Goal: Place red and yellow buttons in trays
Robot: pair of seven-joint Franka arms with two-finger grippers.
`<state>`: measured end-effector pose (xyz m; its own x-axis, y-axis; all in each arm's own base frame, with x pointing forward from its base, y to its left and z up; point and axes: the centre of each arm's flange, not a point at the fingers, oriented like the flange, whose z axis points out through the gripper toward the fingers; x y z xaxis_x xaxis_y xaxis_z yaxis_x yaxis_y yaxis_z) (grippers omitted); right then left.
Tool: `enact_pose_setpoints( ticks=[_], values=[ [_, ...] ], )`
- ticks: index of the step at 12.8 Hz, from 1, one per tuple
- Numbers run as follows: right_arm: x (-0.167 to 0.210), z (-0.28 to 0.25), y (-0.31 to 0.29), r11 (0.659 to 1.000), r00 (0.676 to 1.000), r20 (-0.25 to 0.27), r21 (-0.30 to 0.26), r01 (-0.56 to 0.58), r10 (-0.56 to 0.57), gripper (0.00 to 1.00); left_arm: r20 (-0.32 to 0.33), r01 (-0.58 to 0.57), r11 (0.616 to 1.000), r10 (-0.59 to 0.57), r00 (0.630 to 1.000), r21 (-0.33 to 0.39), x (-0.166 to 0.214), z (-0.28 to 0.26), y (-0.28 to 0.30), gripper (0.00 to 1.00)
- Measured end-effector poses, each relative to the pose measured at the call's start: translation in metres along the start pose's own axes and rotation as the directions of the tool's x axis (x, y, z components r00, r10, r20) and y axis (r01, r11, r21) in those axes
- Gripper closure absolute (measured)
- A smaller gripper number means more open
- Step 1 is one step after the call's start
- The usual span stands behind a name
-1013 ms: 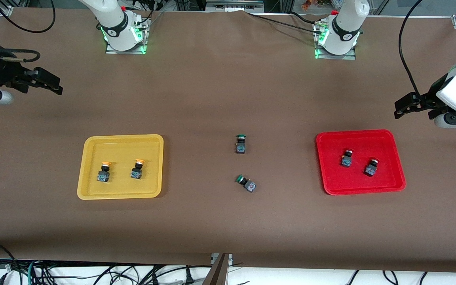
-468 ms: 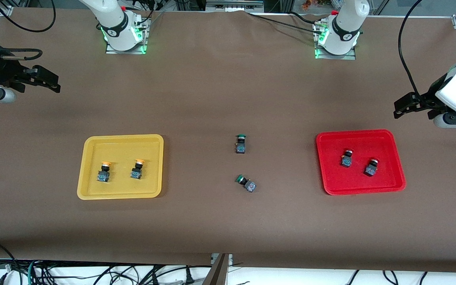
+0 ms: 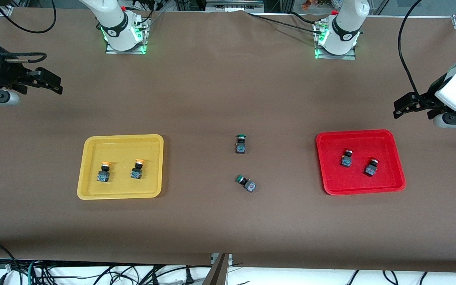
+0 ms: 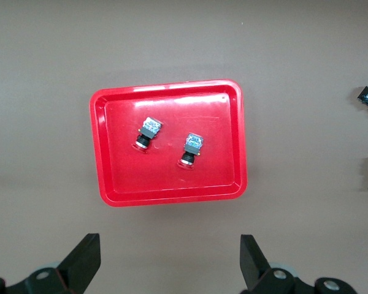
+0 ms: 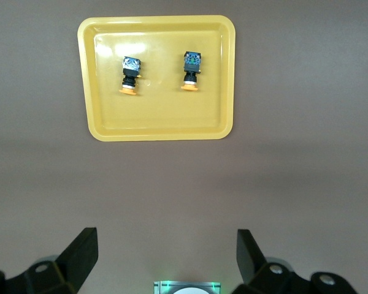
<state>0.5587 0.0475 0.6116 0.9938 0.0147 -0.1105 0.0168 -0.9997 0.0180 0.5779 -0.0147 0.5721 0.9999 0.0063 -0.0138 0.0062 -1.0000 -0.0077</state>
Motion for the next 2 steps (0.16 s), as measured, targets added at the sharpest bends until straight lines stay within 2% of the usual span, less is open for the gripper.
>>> enact_pose_setpoints(
  ticks=[2],
  values=[
    [0.0009,0.0014,-0.0001,1.0,1.0,0.002,-0.002,0.0,0.0,0.0,0.0,-0.001,1.0,0.001,1.0,0.0,-0.0001,0.0001,0.0008,0.0]
  ],
)
